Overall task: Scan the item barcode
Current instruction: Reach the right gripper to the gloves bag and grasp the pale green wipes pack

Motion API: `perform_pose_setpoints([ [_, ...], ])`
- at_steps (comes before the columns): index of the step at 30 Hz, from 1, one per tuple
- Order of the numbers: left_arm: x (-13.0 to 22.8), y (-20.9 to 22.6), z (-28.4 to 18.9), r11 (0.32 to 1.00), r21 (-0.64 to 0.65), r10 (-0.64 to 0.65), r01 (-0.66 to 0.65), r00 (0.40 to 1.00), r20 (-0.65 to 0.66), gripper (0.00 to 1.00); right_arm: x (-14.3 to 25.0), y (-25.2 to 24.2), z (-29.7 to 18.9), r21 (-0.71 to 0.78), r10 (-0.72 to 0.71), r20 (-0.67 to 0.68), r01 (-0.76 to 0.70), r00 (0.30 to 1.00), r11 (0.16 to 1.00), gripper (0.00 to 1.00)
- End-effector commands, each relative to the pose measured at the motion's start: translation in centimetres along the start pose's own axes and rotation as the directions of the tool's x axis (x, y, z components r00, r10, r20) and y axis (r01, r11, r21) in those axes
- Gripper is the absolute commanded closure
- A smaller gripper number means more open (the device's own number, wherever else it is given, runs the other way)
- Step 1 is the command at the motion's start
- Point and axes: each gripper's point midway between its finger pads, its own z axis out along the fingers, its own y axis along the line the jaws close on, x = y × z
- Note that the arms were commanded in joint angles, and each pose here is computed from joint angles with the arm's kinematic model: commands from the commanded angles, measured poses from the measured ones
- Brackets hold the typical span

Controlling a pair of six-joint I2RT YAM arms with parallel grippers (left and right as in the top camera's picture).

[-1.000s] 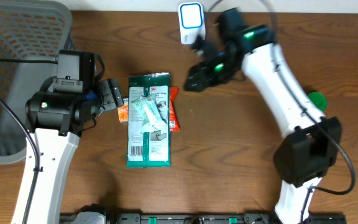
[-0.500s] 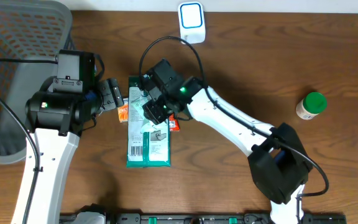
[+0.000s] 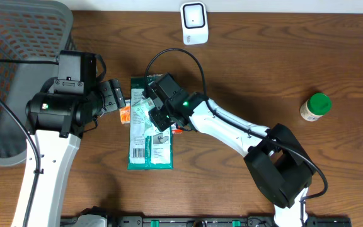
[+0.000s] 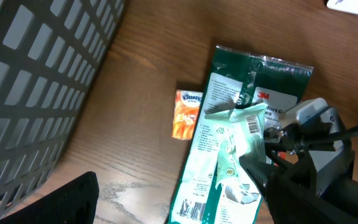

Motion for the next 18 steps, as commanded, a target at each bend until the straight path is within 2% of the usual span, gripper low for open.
perform_pose_setpoints([
  [1, -0.5, 0.1, -0.5, 1.000, -0.005, 0.003, -0.003, 1.000, 0.019, 0.15, 1.1, -0.2, 0.2, 0.024, 0.007, -0.023, -0.006, 1.000, 1.000, 0.64],
  [4, -0.5, 0.1, -0.5, 1.000, -0.004, 0.003, -0.003, 1.000, 0.019, 0.15, 1.6, 0.0, 0.5, 0.024, 0.003, -0.033, -0.002, 0.999, 1.000, 0.65],
  [5, -0.5, 0.1, -0.5, 1.000, -0.005, 0.003, -0.003, 1.000, 0.019, 0.14, 1.6, 0.0, 0.5, 0.026, 0.002, -0.033, -0.001, 0.999, 1.000, 0.69],
  [6, -0.5, 0.1, -0.5, 1.000, -0.005, 0.003, -0.003, 1.000, 0.019, 0.15, 1.6, 0.0, 0.5, 0.026, 0.002, -0.032, -0.001, 0.999, 1.000, 0.79],
  [7, -0.5, 0.1, -0.5, 1.000, -0.004, 0.003, -0.003, 1.000, 0.019, 0.14, 1.5, 0.0, 0.5, 0.026, 0.001, -0.028, 0.000, 1.000, 1.000, 0.99],
  [11, -0.5, 0.1, -0.5, 1.000, -0.005, 0.003, -0.003, 1.000, 0.019, 0.14, -0.2, -0.3, -0.7, 0.023, -0.002, 0.029, 0.002, 1.000, 1.000, 0.99],
  [15, -0.5, 0.1, -0.5, 1.000, -0.005, 0.003, -0.003, 1.000, 0.019, 0.15, -4.4, -0.7, -7.0, 0.029, -0.039, 0.184, 0.034, 0.982, 0.999, 0.99],
  [18, -0.5, 0.1, -0.5, 1.000, -0.005, 0.003, -0.003, 1.000, 0.019, 0.15, -5.0, -1.2, -11.7, 0.058, -0.097, 0.229, 0.085, 0.969, 0.995, 0.99],
])
